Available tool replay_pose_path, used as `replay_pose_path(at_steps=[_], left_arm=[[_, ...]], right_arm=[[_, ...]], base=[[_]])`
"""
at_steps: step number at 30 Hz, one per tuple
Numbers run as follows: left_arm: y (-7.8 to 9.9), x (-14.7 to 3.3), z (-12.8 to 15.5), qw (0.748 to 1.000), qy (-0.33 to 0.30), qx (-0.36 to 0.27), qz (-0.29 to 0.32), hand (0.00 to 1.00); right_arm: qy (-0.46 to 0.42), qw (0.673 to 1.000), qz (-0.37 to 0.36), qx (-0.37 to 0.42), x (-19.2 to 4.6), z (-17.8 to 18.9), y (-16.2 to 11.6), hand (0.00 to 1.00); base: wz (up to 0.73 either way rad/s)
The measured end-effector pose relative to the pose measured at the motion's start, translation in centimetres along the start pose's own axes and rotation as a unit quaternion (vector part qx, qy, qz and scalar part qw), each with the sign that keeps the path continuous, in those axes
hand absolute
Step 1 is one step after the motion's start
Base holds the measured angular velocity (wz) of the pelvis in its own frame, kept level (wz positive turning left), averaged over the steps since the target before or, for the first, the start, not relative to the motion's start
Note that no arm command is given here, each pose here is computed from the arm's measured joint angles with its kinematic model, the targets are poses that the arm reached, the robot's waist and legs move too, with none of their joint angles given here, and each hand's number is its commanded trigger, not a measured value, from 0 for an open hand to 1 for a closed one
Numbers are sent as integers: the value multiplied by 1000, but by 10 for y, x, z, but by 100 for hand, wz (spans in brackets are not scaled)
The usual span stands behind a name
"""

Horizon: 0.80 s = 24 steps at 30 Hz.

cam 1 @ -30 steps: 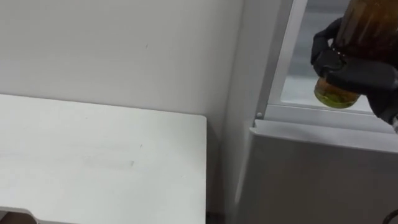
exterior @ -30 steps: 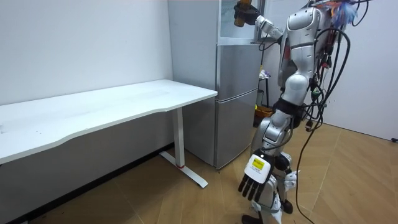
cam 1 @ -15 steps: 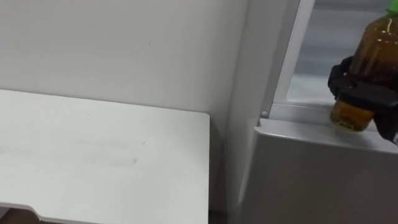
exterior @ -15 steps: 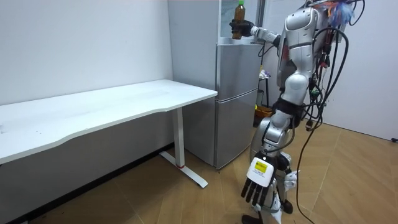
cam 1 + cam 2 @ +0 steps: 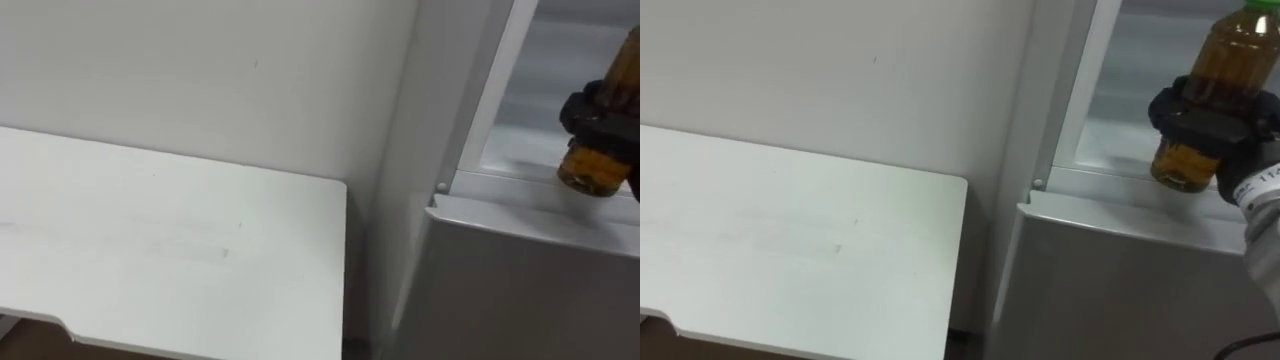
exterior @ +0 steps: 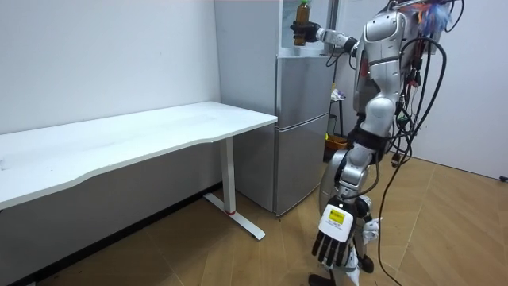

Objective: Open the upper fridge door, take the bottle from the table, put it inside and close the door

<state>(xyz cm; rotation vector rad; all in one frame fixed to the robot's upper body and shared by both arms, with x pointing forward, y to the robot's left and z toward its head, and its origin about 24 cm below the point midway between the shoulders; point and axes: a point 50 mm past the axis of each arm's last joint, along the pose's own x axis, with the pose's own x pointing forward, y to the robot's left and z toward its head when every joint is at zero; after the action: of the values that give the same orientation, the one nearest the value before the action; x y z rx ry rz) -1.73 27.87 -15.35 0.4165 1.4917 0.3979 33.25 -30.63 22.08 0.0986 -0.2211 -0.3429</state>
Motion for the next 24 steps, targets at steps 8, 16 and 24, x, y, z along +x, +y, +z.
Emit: replay_pose_path(at_steps=[8,16,24], left_arm=[[2,-1,-2,1000,-1,-2,2,0],[6,-1,5,1000,-11,-10,9,0],[7,-1,4,1000,-7,-11,11,0]], right_arm=[[9,999,-33,25,9,3,-3,100],[-29,998,-15,53,17,33,11,100],[-42,999,-1,29,19,45,14,100]], base=[[0],[1],[7]])
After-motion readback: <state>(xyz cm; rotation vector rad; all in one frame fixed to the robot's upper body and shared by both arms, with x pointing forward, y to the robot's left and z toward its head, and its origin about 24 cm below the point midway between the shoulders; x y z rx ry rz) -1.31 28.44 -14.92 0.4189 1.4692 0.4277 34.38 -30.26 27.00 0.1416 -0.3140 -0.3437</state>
